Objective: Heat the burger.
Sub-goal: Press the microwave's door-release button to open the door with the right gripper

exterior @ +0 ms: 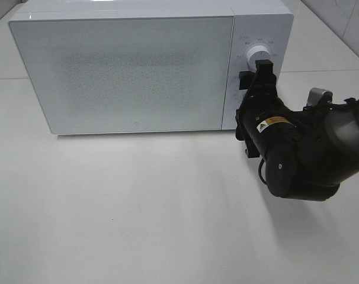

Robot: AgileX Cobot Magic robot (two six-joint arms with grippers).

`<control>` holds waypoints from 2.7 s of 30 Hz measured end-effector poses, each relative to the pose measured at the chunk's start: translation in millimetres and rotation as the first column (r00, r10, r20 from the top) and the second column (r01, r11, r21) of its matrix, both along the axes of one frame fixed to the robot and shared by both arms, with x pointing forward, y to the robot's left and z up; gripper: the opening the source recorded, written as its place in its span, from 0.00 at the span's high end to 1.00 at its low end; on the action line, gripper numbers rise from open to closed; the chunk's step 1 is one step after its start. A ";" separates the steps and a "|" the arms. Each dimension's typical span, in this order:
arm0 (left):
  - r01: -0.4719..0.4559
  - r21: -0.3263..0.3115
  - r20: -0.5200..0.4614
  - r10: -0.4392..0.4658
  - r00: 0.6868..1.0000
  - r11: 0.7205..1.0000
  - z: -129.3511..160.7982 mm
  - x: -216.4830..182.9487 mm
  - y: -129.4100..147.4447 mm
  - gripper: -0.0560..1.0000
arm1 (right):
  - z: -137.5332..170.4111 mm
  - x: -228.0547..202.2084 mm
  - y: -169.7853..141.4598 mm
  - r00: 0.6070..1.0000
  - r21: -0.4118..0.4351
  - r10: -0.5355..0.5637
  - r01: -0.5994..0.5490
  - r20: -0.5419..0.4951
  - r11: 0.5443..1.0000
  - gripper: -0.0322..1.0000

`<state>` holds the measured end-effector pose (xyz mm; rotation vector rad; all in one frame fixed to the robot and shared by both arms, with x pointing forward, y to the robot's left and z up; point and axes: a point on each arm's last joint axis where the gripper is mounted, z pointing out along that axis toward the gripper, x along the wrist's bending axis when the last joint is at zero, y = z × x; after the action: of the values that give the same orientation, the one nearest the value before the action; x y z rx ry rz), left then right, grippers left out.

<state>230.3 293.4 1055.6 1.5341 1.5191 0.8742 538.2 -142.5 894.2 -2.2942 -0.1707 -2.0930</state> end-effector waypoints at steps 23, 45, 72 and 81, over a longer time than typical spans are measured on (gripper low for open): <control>0.000 0.000 -0.001 0.000 1.000 1.000 -0.3 0.1 0.0 0.17 | 54.4 -58.0 -17.5 0.958 -0.517 0.287 -0.247 -0.003 0.819 0.28; 0.000 0.000 -0.001 0.000 1.000 1.000 -0.3 0.1 0.0 0.17 | 104.8 -98.7 -70.4 0.841 -0.876 0.388 -0.459 -0.377 0.144 0.27; 0.000 0.000 -0.001 0.000 1.000 1.000 -0.3 0.1 0.0 0.17 | 185.8 -215.5 -127.5 0.757 -0.834 0.352 -0.513 -0.551 -0.202 0.23; 0.000 0.000 -0.001 0.000 1.000 1.000 -0.3 0.1 0.0 0.17 | 185.5 -258.1 -150.3 0.852 -0.896 0.280 -0.425 -0.443 -0.127 0.23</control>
<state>230.4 293.4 1055.4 1.5348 1.5199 0.8735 280.2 -292.8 1079.6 -2.0772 -2.8309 -1.4567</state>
